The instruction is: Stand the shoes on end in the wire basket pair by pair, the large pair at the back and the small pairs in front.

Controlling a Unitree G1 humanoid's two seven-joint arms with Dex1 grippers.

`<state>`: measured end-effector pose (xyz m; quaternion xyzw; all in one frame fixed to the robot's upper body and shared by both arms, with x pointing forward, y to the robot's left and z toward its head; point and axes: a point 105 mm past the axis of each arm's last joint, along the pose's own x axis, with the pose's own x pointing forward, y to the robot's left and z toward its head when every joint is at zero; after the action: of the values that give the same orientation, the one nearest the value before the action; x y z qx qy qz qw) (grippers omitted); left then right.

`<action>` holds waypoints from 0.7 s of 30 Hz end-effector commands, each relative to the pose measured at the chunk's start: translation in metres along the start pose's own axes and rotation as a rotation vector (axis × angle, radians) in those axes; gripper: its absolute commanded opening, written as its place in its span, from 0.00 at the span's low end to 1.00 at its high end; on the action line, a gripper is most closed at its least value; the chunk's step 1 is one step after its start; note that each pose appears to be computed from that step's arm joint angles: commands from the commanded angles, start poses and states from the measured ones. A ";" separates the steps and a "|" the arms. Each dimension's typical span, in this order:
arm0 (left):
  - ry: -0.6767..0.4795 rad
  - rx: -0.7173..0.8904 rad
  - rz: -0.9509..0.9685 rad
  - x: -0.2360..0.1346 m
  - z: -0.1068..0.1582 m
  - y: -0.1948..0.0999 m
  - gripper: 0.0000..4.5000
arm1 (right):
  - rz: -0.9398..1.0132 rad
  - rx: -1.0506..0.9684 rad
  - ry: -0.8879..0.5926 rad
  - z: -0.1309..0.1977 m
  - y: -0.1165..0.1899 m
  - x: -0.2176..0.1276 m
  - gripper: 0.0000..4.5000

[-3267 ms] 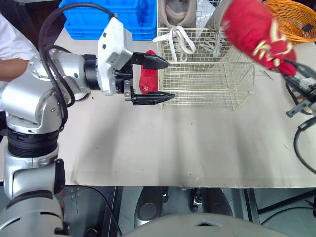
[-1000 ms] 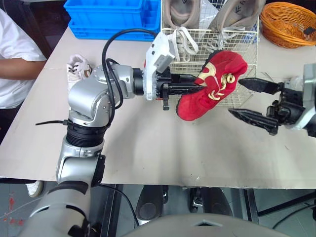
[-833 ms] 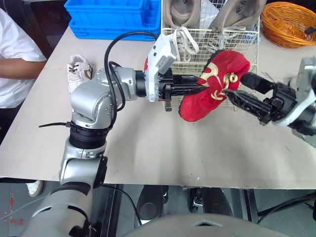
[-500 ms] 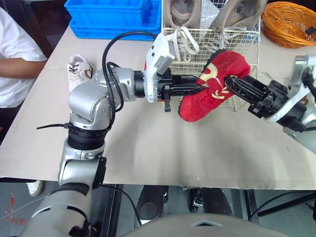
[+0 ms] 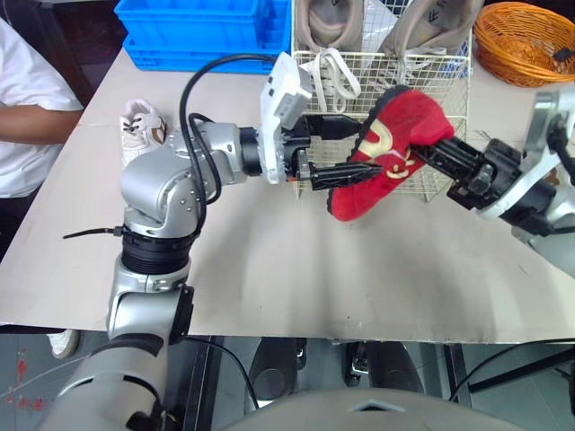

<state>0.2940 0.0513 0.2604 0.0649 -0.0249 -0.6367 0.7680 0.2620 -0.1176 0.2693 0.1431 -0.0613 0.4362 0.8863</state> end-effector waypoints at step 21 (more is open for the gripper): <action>-0.074 0.178 0.214 -0.044 0.048 -0.008 0.98 | -0.521 -0.344 -0.087 0.020 -0.088 0.006 0.00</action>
<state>0.2805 0.0896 0.2993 0.0974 -0.0945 -0.5482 0.8253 0.3404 -0.1728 0.2672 0.0350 -0.1266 0.1709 0.9765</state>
